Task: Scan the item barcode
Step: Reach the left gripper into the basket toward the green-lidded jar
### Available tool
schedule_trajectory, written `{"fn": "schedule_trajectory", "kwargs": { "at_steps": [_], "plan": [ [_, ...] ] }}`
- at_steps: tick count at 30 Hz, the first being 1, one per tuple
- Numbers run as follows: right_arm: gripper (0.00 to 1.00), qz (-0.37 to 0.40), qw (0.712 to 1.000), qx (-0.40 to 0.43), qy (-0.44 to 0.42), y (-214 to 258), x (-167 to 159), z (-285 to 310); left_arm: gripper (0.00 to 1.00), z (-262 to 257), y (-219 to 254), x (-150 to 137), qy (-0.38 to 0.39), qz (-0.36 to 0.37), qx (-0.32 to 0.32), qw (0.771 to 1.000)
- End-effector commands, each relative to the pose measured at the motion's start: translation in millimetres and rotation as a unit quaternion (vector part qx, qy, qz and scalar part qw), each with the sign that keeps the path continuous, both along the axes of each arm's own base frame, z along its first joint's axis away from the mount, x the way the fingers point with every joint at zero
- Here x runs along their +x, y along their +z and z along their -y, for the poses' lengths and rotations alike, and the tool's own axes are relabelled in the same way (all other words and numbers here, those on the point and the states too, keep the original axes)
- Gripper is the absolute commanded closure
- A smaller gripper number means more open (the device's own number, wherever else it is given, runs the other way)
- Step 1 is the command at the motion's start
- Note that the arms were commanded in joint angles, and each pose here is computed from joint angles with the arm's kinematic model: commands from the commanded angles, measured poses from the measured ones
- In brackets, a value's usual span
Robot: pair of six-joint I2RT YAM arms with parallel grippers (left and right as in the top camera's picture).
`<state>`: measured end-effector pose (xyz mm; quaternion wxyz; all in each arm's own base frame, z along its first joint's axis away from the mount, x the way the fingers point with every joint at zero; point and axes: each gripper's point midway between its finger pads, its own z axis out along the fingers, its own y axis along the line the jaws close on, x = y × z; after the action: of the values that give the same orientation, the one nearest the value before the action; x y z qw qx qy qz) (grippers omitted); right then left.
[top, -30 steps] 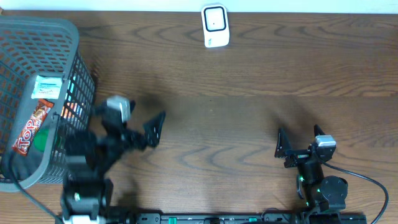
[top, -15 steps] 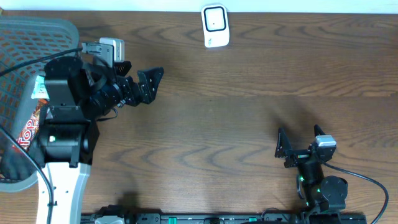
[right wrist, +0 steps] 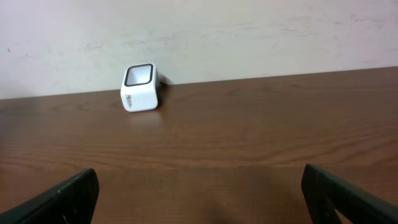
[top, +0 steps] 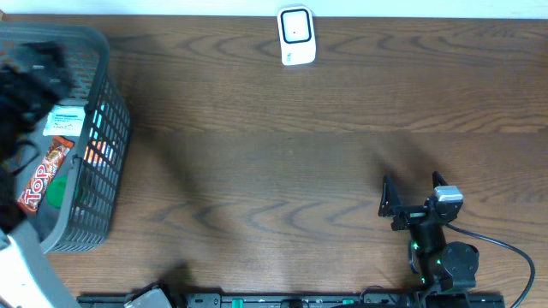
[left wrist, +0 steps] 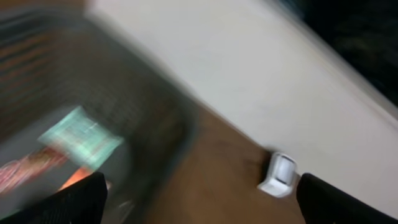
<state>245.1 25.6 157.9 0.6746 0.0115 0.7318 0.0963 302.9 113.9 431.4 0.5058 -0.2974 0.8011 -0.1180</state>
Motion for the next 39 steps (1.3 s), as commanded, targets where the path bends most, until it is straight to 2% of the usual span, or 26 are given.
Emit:
{"fn": "schedule_trajectory", "kwargs": {
  "at_steps": [1, 4, 9, 17, 21, 27, 39],
  "plan": [
    [0.01, -0.001, 1.000, 0.006, 0.001, -0.6, -0.3, -0.8, 0.02, -48.6, -45.1, -10.8, 0.105, -0.087, -0.035, 0.990],
    [0.01, -0.001, 1.000, 0.006, 0.001, -0.6, -0.3, -0.8, 0.02, -73.4, -75.9, -29.0, 0.173, -0.163, -0.030, 0.971],
    [0.01, -0.001, 1.000, 0.005, 0.001, -0.6, -0.3, -0.8, 0.02, -91.7, -123.5, -53.7, 0.286, -0.261, -0.089, 0.918],
    [0.01, -0.001, 1.000, 0.005, 0.001, -0.6, -0.3, -0.8, 0.02, -99.2, -179.1, -49.6, 0.296, -0.360, -0.131, 0.875],
    [0.01, -0.001, 1.000, 0.005, 0.001, -0.6, -0.3, -0.8, 0.02, -101.1, -203.1, -50.4, 0.295, -0.396, -0.137, 0.859],
    [0.01, -0.001, 1.000, 0.006, 0.001, -0.6, -0.3, -0.8, 0.02, -113.1, -231.9, -66.5, 0.322, -0.437, -0.103, 0.834],
    [0.01, -0.001, 1.000, 0.006, 0.001, -0.6, -0.3, -0.8, 0.02, -108.8, -287.1, -74.0, 0.317, -0.465, -0.111, 0.819]
  ]
}}
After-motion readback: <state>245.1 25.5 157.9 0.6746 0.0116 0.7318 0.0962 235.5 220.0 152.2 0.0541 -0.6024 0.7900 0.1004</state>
